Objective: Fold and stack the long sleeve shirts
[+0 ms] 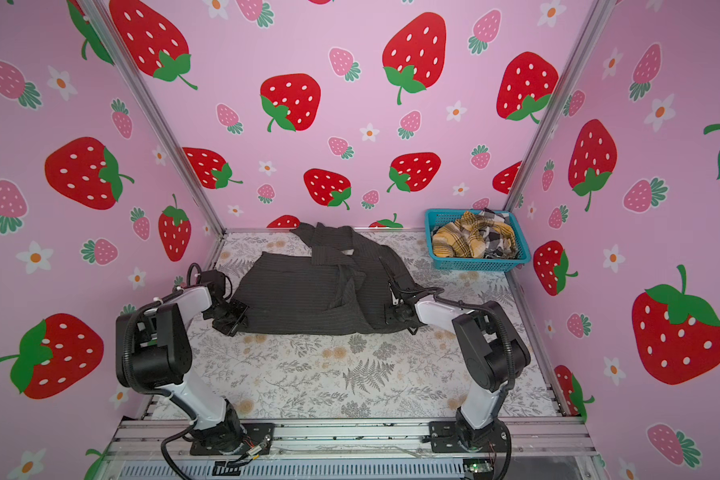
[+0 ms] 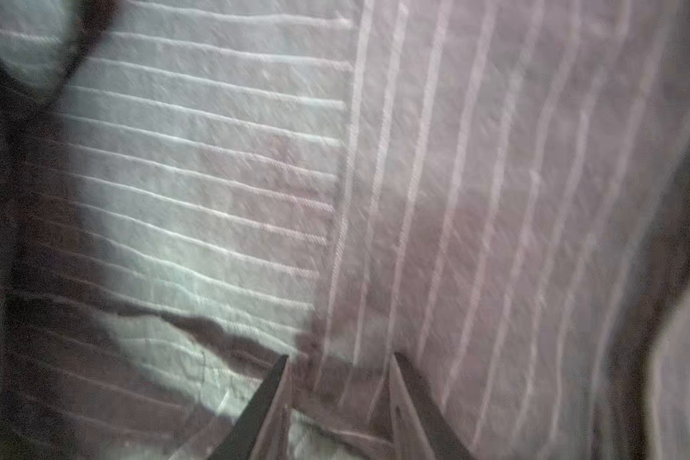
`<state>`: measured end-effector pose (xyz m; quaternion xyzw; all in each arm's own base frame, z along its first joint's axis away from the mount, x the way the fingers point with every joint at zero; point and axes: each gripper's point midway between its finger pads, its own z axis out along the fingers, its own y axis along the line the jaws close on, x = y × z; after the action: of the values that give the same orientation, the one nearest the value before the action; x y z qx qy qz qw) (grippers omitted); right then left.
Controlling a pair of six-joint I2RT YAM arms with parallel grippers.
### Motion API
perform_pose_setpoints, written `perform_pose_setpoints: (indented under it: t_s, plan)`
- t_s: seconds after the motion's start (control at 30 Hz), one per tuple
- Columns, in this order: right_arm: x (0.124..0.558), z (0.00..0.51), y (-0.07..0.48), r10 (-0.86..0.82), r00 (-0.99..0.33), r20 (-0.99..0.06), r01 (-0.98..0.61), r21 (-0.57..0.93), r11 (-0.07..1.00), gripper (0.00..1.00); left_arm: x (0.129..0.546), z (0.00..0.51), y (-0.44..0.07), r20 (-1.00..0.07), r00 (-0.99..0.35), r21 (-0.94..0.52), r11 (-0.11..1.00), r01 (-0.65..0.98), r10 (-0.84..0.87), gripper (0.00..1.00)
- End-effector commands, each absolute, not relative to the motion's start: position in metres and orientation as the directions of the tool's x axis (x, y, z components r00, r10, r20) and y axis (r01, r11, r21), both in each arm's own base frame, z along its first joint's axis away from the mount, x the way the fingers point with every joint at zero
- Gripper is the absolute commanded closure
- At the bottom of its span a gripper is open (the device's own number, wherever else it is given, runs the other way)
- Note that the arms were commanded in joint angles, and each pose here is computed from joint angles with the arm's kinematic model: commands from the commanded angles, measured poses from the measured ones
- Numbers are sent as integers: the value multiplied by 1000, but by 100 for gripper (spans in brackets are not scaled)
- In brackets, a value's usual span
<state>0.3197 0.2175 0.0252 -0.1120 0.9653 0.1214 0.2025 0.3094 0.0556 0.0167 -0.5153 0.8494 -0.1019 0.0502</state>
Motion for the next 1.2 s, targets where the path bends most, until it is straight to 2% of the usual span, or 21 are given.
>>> perform_pose_setpoints:
  t_s: [0.0, 0.13, 0.23, 0.27, 0.3, 0.37, 0.5, 0.6, 0.77, 0.87, 0.97, 1.03, 1.17]
  plan:
    - [288, 12, 198, -160, -933, -323, -227, 181, 957, 58, 268, 9, 56, 43, -439, -163, 428, -889, -897, 100]
    - [299, 44, 205, -194, -908, -372, -276, 180, 944, 57, 267, 29, 52, 5, -457, -215, 445, -869, -890, 100]
    - [333, 95, 228, -221, -848, -482, -344, 182, 921, 49, 289, 56, 52, -59, -497, -263, 494, -829, -866, 100]
    - [342, 110, 239, -232, -825, -515, -376, 194, 906, 42, 298, 64, 51, -76, -517, -281, 515, -809, -853, 96]
    - [352, 123, 253, -248, -799, -547, -415, 205, 887, 35, 310, 74, 49, -94, -543, -303, 543, -783, -834, 86]
    - [369, 137, 281, -296, -760, -579, -490, 212, 845, 28, 328, 91, 46, -120, -588, -323, 591, -739, -800, 76]
    - [406, 127, 332, -404, -700, -589, -588, 154, 794, 23, 350, 122, 47, -174, -629, -330, 647, -687, -757, 65]
    - [436, 113, 358, -427, -678, -598, -611, 137, 779, 19, 353, 130, 49, -195, -619, -338, 645, -686, -761, 62]
    - [465, 99, 390, -435, -663, -609, -633, 146, 760, 14, 353, 101, 31, -78, -640, -369, 619, -694, -764, 68]
    - [475, 86, 399, -433, -672, -601, -631, 157, 760, 11, 352, 92, 15, -54, -657, -384, 623, -681, -752, 69]
    - [479, 67, 407, -438, -682, -585, -635, 177, 752, 14, 352, 90, -4, -52, -693, -383, 655, -651, -719, 72]
    - [480, 52, 410, -444, -695, -566, -631, 183, 754, 20, 353, 89, -14, -43, -706, -388, 663, -640, -707, 77]
    - [488, 51, 410, -429, -696, -576, -614, 168, 771, 41, 357, 90, -22, -45, -713, -394, 669, -631, -699, 82]
